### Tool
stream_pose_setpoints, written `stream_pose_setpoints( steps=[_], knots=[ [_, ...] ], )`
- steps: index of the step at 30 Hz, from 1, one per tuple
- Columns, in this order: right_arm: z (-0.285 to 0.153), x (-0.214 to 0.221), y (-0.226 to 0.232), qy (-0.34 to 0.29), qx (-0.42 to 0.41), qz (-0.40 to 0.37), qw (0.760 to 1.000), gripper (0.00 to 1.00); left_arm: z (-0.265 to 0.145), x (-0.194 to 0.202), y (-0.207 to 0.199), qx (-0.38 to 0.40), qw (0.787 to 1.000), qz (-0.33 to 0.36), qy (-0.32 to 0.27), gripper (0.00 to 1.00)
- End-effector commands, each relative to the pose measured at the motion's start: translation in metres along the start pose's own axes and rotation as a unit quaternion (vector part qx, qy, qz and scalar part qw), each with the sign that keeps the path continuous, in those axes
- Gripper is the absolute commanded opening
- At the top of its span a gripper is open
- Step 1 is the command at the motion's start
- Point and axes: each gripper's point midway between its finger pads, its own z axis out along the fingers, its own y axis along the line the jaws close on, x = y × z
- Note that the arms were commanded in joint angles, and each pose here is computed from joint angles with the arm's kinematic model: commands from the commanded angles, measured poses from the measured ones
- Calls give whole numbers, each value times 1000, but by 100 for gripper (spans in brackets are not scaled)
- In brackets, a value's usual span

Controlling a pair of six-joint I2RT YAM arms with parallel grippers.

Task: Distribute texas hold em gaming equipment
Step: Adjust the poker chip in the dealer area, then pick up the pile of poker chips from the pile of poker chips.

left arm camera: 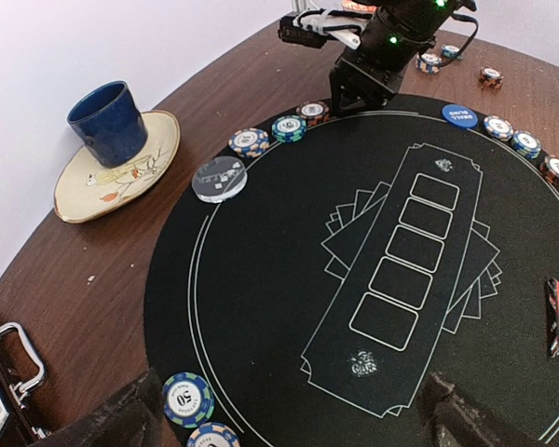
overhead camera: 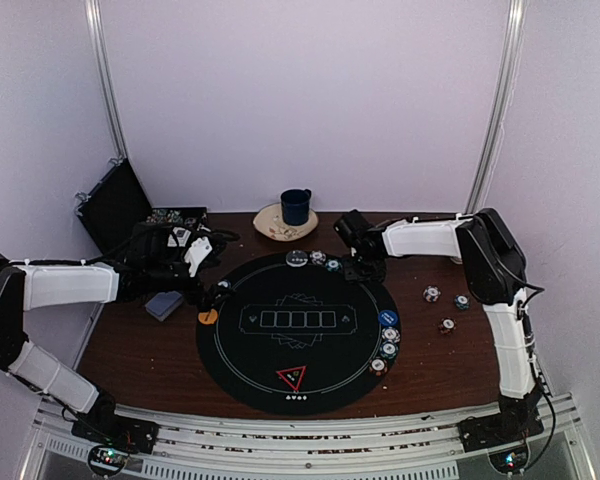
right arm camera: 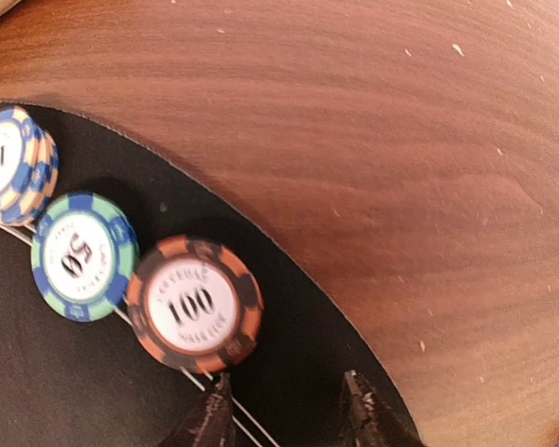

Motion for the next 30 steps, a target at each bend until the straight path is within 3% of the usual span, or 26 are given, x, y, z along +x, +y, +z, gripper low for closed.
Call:
stream_pose_setpoints(
  steps=[1,6,15,22,30],
  knots=[
    [-33,4,-13,-1,-2,10,1000,43,-1,-9,5,-4,1000,10,-17,98],
    [-78,5,-36,-27,-7,31,999,54,-2,-11,5,-5,1000,11,-18,98],
    [-113,69,-107,-31,43,89,995,73,-4,-14,3,-2,1000,12,-23,98],
    [-122,103,-157,-36,78,136,987,76,-6,-15,3,-3,1000,12,-25,98],
    [-115,134,-182,-23,101,164,981,76,-5,-15,3,-2,1000,12,-25,98]
  ],
)
